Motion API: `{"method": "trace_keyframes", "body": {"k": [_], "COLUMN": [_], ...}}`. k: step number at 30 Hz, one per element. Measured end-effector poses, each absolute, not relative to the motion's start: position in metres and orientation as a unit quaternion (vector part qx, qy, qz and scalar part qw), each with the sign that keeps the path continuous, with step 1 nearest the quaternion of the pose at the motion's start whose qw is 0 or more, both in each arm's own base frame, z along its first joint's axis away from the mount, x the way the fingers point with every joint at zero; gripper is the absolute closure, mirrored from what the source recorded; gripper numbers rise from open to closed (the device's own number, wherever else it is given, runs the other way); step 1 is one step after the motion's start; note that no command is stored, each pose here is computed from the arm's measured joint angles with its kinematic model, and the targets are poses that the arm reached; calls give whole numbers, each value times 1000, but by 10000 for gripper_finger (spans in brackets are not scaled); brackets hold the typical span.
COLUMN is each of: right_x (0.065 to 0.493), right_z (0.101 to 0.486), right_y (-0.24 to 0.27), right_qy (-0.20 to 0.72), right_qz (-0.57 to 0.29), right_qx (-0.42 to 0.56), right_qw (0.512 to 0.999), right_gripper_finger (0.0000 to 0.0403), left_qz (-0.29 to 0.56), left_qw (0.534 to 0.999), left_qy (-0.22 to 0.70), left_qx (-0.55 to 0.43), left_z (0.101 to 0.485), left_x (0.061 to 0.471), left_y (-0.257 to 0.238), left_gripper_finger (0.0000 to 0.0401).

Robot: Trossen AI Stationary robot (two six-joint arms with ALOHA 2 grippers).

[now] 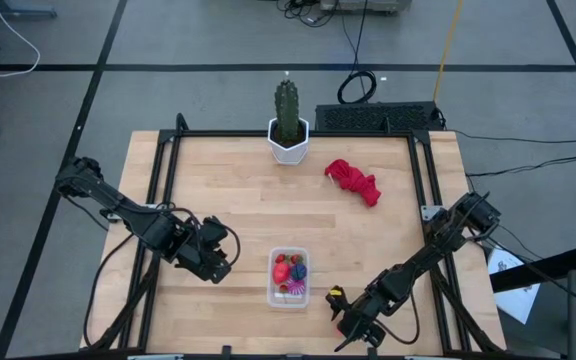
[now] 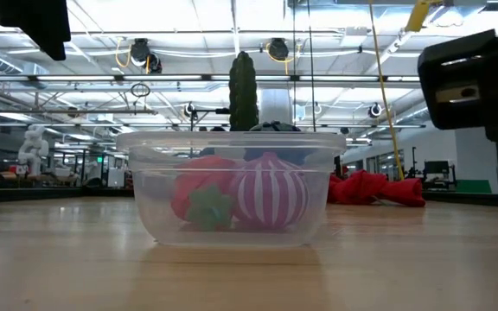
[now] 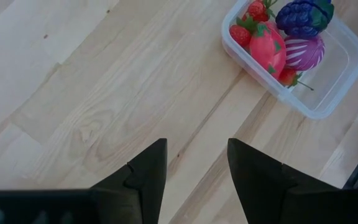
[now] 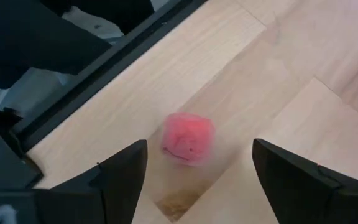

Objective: Pick and placing Produce into tupperware
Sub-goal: Put the peach into the transparent container

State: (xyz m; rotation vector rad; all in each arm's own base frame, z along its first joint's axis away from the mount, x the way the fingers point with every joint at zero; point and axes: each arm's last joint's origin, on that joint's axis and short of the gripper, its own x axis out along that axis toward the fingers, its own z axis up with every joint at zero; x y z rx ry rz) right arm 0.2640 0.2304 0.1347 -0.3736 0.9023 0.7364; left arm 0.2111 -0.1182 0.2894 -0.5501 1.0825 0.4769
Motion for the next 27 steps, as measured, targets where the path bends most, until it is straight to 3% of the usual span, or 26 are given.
{"method": "trace_keyframes", "body": {"k": [27], "right_x": [261], "right_z": [128], "right_y": [228], "right_qy": [420], "right_qz": [335], "right_qx": [-148], "right_qw": [831], "right_gripper_finger": [131], "left_qz": [223], "left_qw": [794], "left_qy": [503], "left_qx": [-258], "left_z": [289], "left_x": [211], "left_y": [-118], "left_gripper_finger": [226]}}
